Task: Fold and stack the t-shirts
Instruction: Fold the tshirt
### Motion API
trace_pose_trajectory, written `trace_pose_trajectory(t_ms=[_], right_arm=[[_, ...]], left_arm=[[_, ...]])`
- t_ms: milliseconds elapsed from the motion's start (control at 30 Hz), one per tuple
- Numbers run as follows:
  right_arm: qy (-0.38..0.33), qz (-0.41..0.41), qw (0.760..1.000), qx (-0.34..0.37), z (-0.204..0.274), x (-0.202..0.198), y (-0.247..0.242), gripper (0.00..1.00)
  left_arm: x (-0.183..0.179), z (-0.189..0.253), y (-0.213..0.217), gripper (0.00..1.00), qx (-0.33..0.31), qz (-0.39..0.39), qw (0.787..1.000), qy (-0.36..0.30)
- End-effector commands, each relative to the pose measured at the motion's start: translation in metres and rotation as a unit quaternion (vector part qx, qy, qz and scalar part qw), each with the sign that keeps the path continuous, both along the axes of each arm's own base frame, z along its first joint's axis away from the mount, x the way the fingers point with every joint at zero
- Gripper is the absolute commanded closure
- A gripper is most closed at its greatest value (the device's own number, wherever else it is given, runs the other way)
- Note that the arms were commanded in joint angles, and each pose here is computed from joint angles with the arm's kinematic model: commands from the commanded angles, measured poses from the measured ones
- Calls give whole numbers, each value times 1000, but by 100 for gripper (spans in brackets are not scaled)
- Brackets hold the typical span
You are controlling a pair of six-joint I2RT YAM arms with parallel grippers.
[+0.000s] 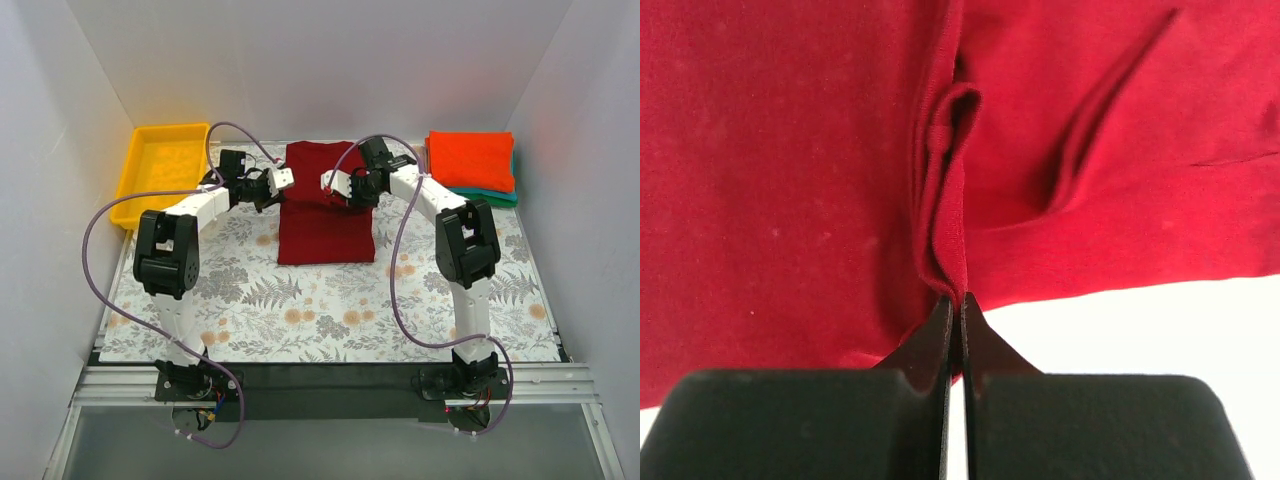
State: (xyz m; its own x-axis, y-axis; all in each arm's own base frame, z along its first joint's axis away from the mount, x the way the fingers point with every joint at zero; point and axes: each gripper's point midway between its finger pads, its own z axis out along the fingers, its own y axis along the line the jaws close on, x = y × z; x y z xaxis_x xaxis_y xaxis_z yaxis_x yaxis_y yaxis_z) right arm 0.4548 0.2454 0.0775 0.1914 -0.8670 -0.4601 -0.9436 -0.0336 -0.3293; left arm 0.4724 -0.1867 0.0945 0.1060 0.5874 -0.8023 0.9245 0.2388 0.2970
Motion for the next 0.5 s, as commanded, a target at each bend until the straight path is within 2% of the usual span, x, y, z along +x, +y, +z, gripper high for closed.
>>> trace_pose_trajectory(t_ms=[0, 133, 200, 233, 267, 300, 333, 367, 433, 467], right_arm=[[-49, 18, 999, 4, 22, 30, 4, 99], [-50, 9, 999, -2, 9, 45, 5, 99], [-53, -6, 999, 2, 10, 52, 5, 90], [-60, -15, 998, 5, 14, 58, 5, 77], [-59, -34, 998, 14, 17, 62, 4, 54], [-59, -42, 997, 18, 20, 64, 3, 40], [-63, -51, 996, 24, 28, 65, 1, 25], [-66, -56, 996, 28, 34, 66, 0, 15], [-70, -78, 994, 42, 52, 65, -7, 15], [-68, -87, 993, 48, 59, 63, -11, 15]], left_arm=[[29, 18, 0, 100, -8, 11, 999, -47], [40, 1, 5, 100, 1, 23, 999, -41], [44, -5, 7, 100, 6, 32, 999, -40], [46, -7, 9, 100, 9, 38, 998, -40], [54, 4, 9, 100, -2, 57, 997, -58], [54, 1, 12, 92, -6, 72, 996, -56], [58, 4, 18, 68, -3, 94, 994, -63], [63, 13, 19, 60, -10, 103, 992, -79], [58, 31, 23, 54, -31, 119, 990, -72], [51, 35, 24, 54, -36, 118, 990, -62]])
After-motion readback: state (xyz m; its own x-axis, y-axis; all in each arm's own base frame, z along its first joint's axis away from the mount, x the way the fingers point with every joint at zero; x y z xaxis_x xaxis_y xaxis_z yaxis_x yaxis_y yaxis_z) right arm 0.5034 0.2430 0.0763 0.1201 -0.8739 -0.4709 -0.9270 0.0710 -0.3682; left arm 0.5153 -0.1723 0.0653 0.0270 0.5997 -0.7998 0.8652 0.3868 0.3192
